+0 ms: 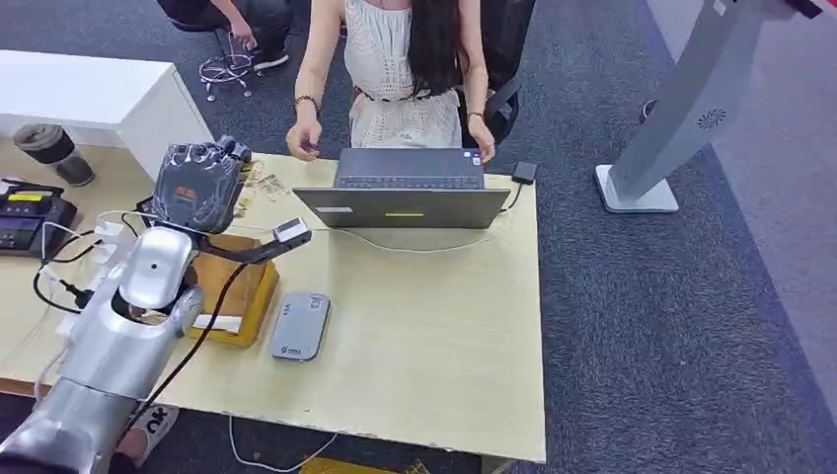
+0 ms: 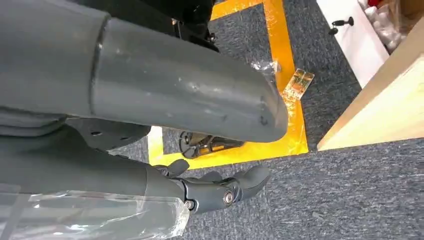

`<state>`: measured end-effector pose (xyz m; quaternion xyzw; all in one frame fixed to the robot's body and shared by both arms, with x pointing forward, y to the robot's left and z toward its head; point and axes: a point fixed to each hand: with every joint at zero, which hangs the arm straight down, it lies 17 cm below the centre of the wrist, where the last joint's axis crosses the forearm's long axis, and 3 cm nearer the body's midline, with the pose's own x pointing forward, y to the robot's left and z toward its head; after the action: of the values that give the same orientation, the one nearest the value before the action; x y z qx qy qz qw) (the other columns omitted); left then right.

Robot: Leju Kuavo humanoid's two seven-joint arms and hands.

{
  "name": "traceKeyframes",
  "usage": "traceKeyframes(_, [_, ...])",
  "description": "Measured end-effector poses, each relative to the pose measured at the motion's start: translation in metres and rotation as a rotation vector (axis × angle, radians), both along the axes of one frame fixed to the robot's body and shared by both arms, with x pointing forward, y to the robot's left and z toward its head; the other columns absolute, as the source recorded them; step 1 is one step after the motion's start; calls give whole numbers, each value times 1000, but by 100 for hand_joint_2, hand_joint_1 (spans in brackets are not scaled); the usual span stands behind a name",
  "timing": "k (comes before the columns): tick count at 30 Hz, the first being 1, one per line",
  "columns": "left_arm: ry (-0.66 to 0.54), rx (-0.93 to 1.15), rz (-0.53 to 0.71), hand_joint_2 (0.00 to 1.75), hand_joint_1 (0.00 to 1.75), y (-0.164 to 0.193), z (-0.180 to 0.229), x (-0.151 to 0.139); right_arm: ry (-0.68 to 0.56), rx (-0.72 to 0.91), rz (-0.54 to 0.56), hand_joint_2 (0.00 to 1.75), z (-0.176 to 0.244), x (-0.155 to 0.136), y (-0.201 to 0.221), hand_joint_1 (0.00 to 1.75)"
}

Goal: Pass the card to the sensor for recognition and then transmit it.

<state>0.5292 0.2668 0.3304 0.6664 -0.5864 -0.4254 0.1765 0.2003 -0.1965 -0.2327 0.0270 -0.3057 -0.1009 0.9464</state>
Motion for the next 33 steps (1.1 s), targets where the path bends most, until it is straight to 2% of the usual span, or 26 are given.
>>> traceKeyframes(5, [-9, -4, 23, 175, 175, 11, 12, 7, -5, 4, 20, 0, 1, 1, 3, 0])
traceKeyframes(11, [-8, 15, 107, 175, 175, 46, 21, 27, 2, 7, 28, 0, 1, 2, 6, 0])
traceKeyframes(33, [69, 34, 233, 175, 175, 95, 4, 54, 5, 3, 54, 0, 1, 2, 9, 0])
